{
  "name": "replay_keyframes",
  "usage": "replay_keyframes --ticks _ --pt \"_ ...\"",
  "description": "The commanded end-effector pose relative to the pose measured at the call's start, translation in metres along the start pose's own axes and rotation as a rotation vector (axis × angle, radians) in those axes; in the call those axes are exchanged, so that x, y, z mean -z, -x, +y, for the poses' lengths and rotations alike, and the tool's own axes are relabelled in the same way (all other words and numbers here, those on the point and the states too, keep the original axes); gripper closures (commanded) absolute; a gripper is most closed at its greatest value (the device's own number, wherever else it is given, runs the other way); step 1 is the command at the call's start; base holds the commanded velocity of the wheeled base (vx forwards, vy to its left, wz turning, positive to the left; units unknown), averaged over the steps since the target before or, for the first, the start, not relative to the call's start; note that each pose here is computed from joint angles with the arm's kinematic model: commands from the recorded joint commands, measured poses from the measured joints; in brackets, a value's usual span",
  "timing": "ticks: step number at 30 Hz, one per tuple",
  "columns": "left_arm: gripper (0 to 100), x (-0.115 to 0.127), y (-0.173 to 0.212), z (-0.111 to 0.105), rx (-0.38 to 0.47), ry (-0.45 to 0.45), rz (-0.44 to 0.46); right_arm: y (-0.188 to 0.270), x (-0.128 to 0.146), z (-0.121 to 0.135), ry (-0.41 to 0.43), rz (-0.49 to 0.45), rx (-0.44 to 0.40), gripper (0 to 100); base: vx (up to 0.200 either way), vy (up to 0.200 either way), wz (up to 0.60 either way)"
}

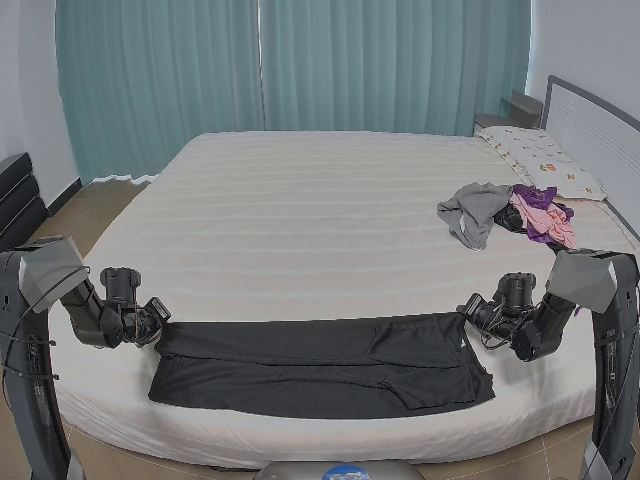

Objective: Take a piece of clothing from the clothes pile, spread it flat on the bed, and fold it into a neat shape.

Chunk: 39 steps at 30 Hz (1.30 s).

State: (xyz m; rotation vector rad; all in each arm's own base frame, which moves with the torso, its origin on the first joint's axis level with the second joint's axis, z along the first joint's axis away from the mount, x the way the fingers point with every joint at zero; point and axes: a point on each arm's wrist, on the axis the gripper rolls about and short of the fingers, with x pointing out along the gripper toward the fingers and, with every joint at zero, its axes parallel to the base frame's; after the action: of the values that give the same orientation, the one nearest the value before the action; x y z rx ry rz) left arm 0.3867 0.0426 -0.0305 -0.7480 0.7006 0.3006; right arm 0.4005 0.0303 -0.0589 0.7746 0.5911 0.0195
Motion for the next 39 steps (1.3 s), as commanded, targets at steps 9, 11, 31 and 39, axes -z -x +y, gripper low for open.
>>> replay_keyframes --ticks 9,11,31,39 --pt "0 -0.009 0.01 0.0 0.007 0.013 -0.022 0.021 -0.006 0.018 0.015 -0.03 -0.036 0 0.0 0.0 0.0" --pt "0 -0.013 0.02 0.0 0.009 0.038 -0.034 0.029 -0.009 0.023 0.017 -0.038 -0.042 0 0.0 0.0 0.0" --pt "0 0.025 0.109 0.003 0.174 -0.052 0.187 0.109 0.003 0.031 0.016 0.084 -0.074 0 0.0 0.0 0.0" --pt "0 0.056 0.101 0.002 0.162 -0.161 0.294 0.11 0.018 0.022 0.023 0.131 -0.082 0 0.0 0.0 0.0"
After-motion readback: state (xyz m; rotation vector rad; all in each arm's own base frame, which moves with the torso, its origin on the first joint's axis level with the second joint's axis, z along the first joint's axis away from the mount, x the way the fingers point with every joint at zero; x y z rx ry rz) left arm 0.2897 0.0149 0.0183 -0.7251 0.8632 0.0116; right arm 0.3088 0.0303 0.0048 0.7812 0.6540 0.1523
